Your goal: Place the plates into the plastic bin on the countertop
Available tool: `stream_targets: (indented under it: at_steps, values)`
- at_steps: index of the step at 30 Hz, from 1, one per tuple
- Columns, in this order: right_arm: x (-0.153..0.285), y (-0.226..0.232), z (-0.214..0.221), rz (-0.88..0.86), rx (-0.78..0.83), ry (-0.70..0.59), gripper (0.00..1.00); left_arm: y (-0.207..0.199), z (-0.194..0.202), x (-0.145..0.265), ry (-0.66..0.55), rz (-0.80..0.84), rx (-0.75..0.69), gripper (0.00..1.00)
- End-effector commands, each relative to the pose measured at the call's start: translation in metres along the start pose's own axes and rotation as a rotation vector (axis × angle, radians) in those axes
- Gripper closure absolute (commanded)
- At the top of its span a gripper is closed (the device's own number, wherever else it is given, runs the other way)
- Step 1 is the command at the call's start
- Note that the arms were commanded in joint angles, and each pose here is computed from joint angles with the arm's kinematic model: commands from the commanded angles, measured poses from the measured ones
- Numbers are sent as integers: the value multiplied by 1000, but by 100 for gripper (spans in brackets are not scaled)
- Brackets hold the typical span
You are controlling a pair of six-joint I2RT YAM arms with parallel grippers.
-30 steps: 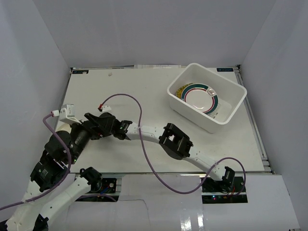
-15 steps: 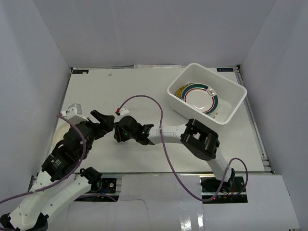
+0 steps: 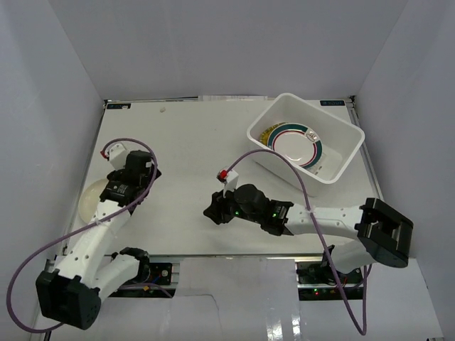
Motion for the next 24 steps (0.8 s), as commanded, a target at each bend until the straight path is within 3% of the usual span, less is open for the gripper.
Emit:
stream_targets:
  at_steps: [1,6,9,15,18,21,24]
  values:
    - [22,0,-12,-11,53,-70,55,38,1,-35,81,-94,18,14]
    - [41,-4,-7,-7,79,-83,53,76,-4,-63,105,-210,54,17]
    - [50,-5,-6,-12,85,-99,52,83,11,-83,193,-247,25,21]
    - [58,-2,-4,-37,101,-104,50,83,19,-114,236,-281,-30,33]
    - [61,-2,-6,-38,105,-111,50,93,27,-129,262,-329,-47,45]
    - [64,-5,-9,-19,115,-120,49,101,34,-137,289,-355,-55,52]
    - [65,-7,-13,-5,124,-125,49,103,36,-141,301,-366,-67,72]
Point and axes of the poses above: each gripper's point midway between its finger pads, its own x axis back along the fingers, its own y axis along the line the jaws close on, z = x × y, the point moved 1 cm from there along x, back along the fingers, and after that the axes turned 13 degrees about x, right-handed, at the moved point
